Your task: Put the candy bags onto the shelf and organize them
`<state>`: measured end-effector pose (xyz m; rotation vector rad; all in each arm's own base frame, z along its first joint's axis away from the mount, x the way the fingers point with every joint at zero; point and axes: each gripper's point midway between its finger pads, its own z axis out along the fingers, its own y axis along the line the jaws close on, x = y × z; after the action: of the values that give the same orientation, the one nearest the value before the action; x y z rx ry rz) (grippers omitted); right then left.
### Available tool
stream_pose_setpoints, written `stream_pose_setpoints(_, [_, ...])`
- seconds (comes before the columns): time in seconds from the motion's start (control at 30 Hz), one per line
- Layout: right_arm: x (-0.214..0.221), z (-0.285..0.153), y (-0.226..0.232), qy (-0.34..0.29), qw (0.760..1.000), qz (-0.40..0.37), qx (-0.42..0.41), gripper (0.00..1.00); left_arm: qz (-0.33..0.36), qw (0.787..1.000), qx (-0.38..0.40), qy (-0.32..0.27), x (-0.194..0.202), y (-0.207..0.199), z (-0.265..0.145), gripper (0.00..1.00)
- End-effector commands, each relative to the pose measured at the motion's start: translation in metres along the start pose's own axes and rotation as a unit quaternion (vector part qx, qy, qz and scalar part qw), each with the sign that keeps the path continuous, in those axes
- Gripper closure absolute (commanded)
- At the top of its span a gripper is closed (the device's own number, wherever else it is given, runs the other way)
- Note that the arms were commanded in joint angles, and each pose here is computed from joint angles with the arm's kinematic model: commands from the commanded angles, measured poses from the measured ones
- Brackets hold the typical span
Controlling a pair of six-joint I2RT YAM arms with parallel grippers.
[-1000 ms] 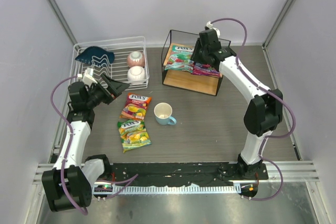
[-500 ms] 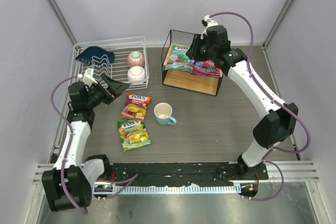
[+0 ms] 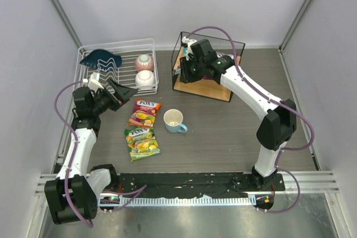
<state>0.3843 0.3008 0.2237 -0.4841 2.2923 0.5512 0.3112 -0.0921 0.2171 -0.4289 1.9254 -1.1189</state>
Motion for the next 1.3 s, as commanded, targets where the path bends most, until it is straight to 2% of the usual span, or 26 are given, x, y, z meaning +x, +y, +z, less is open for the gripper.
stream_pose_setpoints(0.0, [-0.025,-0.007,0.004,-0.026,0.999,-0.017,-0.008,0.65,0.013,1.000,0.019,-0.007,-0.005,-0.007,-0.001,0.01])
stream_pose_setpoints(0.23, [-0.026,0.017,-0.003,-0.017,1.000,-0.012,0.006,0.65,0.011,1.000,0.019,-0.006,-0.005,-0.006,-0.001,0.01])
stream_pose_setpoints(0.73, [-0.024,0.038,-0.015,-0.014,0.999,-0.006,0.034,0.65,0.011,1.000,0.019,-0.005,-0.004,-0.005,-0.001,0.01])
stream_pose_setpoints(1.27, [-0.044,0.052,-0.029,-0.082,0.993,0.045,0.076,0.65,0.011,1.000,0.018,-0.006,-0.005,-0.005,-0.001,0.01])
